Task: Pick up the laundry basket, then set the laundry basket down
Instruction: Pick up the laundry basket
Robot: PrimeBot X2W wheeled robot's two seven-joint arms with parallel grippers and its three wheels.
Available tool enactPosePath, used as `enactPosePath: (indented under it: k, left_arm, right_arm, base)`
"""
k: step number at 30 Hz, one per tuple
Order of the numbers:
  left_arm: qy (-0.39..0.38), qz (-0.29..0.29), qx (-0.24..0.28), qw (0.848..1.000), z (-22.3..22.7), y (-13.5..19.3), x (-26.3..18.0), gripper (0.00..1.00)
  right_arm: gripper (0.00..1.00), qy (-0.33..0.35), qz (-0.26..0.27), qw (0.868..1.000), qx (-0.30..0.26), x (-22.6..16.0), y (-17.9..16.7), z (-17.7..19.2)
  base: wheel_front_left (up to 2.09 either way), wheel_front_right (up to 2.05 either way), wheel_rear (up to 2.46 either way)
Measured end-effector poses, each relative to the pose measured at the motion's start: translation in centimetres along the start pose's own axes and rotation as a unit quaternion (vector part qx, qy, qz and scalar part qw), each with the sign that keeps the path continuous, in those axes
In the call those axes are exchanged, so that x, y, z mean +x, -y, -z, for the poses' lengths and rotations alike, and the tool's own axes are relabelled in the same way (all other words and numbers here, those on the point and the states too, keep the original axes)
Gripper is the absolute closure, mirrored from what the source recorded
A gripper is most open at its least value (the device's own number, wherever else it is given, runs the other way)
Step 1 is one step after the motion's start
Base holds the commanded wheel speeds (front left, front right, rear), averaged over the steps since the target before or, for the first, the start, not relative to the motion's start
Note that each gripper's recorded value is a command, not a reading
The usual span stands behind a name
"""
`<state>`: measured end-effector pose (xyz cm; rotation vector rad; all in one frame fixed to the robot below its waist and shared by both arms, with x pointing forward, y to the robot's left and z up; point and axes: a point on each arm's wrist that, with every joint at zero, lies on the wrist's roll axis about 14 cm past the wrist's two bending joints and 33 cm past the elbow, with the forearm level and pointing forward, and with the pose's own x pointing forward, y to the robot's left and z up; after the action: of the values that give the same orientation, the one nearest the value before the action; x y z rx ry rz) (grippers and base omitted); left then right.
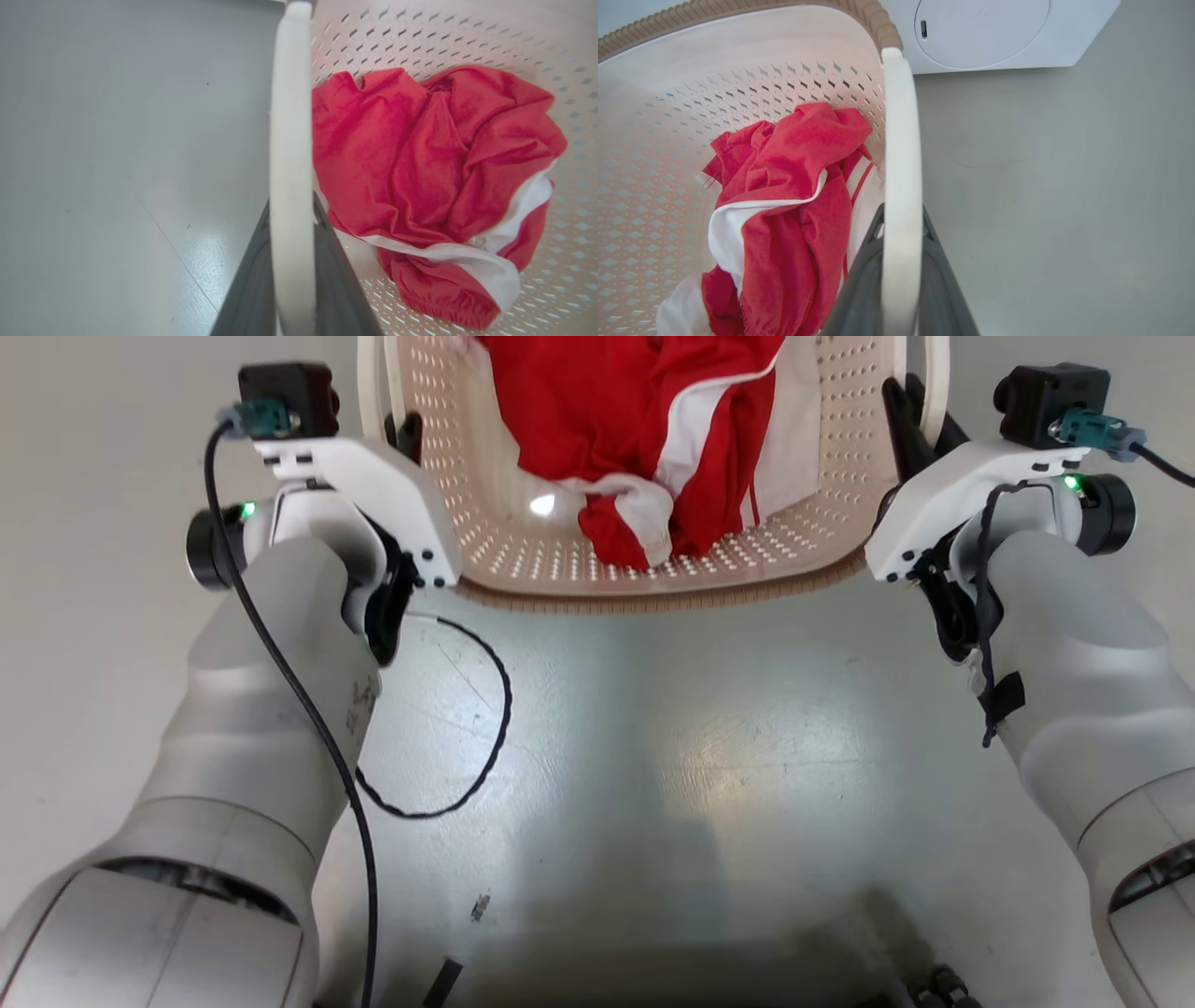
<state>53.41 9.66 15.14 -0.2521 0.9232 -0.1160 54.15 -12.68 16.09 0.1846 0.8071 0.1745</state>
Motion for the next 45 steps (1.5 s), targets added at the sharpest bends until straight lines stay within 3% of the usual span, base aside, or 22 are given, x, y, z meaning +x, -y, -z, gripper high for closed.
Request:
enactPosePath:
  k: [31,45]
  left_arm:
    - [-0.035,0.024,0.033,0.999,0.4,4.4,-14.8,1.00]
    - [-0.025,0.030,0.040,0.998,1.0,5.5,-19.5,1.00]
  right_arm:
    - [1.00,-0.046,0.000,0.999,0.007,-15.8,-3.6,-2.0]
    - [1.00,-0.046,-0.002,0.999,0.005,-21.0,-4.5,-1.3]
  base:
    - [0.00,0.00,0.00]
    - [0.00,0.00,0.00]
